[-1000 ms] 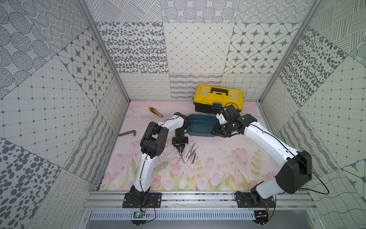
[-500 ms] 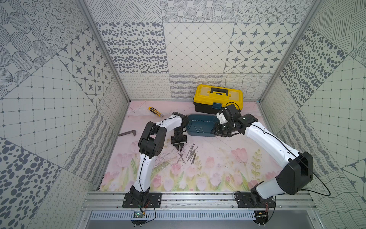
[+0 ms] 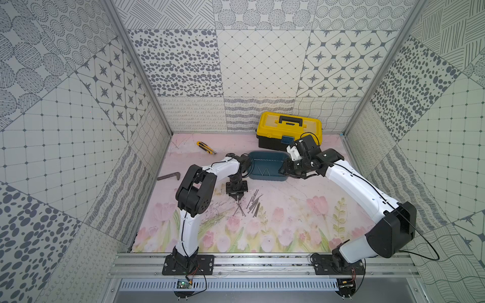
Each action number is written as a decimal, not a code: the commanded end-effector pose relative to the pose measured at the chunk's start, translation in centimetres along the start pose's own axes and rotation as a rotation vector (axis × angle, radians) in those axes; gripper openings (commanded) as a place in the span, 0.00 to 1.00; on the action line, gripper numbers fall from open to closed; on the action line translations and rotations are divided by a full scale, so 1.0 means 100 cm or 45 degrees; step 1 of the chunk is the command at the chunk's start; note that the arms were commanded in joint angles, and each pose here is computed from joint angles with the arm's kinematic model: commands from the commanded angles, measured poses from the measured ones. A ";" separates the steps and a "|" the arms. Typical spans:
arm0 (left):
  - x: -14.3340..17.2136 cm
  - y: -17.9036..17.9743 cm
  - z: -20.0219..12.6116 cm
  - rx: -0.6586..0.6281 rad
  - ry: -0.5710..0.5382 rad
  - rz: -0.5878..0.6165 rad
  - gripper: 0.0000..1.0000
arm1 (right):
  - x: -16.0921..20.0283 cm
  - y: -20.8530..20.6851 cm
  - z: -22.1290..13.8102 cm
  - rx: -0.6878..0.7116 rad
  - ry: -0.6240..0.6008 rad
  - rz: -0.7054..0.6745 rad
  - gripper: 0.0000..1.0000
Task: Put the nails on the desktop into the storage box
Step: Pick up the nail from the center of the board.
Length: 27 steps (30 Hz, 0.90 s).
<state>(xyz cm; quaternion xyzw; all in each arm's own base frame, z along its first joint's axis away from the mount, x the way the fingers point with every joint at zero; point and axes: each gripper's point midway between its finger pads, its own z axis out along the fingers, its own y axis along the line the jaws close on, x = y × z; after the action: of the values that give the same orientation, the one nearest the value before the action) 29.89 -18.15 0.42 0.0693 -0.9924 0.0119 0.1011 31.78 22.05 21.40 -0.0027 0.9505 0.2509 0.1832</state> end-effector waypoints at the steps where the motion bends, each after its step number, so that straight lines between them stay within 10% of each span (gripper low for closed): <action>1: -0.049 0.028 0.041 -0.221 -0.310 -0.086 0.18 | -0.008 0.009 -0.020 -0.034 -0.083 -0.041 0.33; 5: -0.045 0.031 0.045 -0.229 -0.317 -0.081 0.00 | -0.010 0.008 -0.021 -0.030 -0.089 -0.045 0.33; 13: -0.040 0.034 0.044 -0.245 -0.321 -0.034 0.00 | -0.013 0.013 -0.024 -0.039 -0.095 -0.053 0.33; 27: -0.034 -0.005 -0.089 0.053 -0.552 0.009 0.00 | -0.015 0.031 -0.017 -0.115 -0.103 -0.078 0.33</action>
<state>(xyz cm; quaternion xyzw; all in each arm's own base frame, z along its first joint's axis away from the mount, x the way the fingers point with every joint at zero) 34.09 -18.33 6.40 0.0622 -0.9947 0.0236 -0.0778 31.62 22.61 23.43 -0.0167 0.9409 0.2671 0.2075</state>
